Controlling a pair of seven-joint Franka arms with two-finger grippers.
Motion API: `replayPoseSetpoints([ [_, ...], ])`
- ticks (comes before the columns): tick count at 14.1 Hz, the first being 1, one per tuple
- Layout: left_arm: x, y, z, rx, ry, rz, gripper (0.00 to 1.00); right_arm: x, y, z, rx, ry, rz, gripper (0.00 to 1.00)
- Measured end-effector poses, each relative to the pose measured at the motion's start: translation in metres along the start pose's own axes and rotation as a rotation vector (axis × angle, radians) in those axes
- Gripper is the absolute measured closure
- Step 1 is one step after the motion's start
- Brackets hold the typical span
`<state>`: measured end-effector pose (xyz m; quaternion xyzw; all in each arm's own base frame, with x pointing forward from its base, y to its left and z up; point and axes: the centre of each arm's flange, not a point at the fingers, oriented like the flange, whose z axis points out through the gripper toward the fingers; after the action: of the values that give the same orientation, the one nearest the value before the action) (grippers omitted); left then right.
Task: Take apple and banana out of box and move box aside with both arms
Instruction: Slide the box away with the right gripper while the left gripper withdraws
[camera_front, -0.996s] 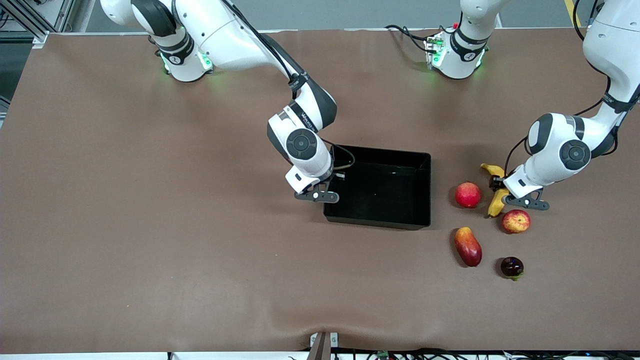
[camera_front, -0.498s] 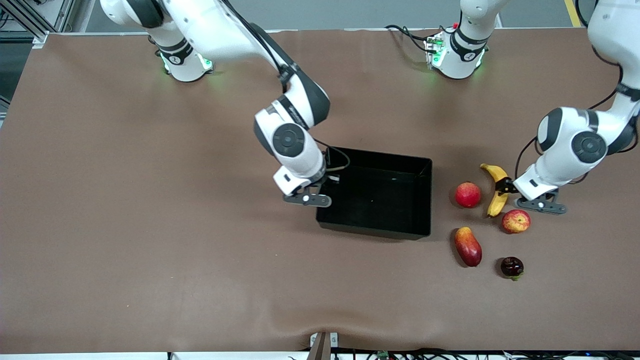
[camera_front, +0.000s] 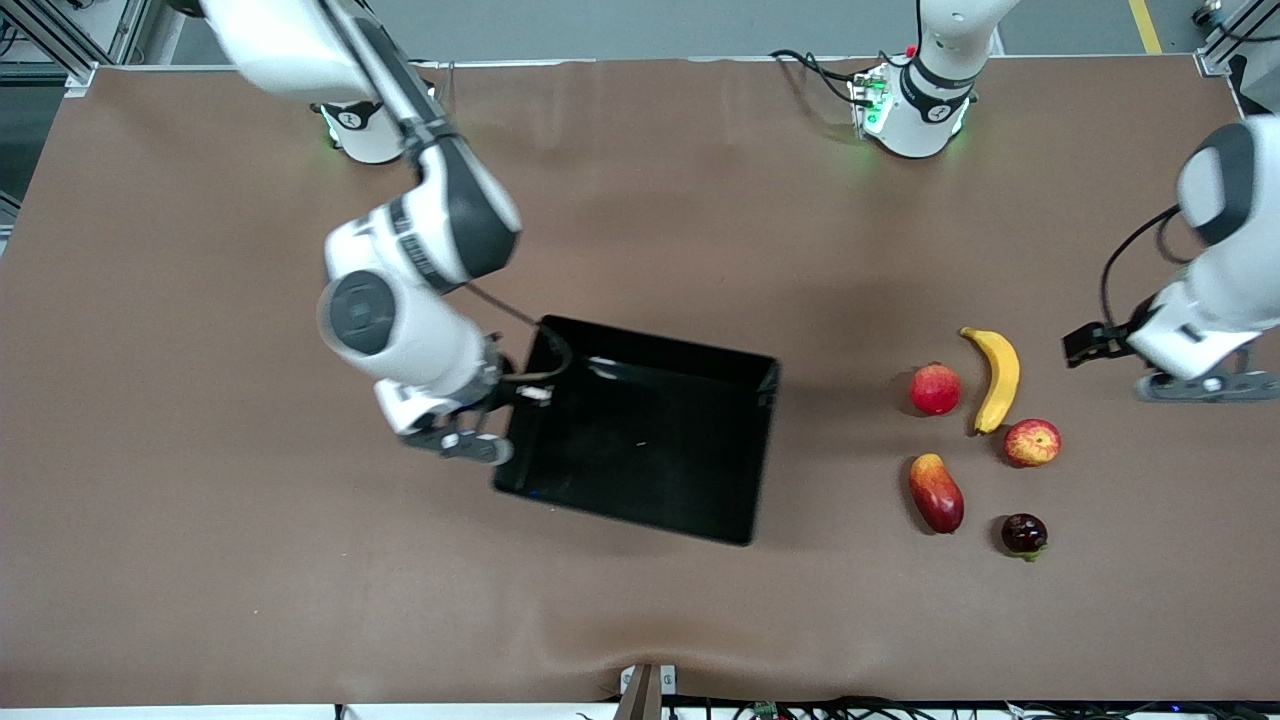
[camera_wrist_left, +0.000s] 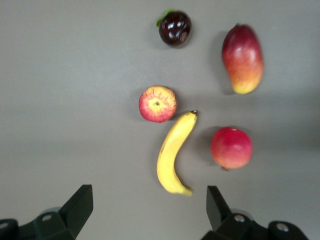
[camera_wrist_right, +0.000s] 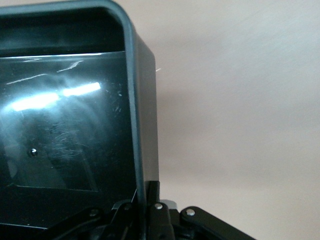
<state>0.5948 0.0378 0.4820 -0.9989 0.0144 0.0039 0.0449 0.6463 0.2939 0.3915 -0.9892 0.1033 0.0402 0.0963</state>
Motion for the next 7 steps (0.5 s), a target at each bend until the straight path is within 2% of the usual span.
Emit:
replayPoseSetpoints([
  [4, 0.001, -0.006, -0.097, -0.01, 0.015, -0.02, 0.0, 0.049, 0.149, -0.007, -0.01, -0.037, -0.06, 0.96],
  [7, -0.005, -0.01, -0.133, -0.019, 0.017, -0.03, 0.0, 0.07, 0.274, -0.014, 0.006, -0.08, -0.095, 0.96],
])
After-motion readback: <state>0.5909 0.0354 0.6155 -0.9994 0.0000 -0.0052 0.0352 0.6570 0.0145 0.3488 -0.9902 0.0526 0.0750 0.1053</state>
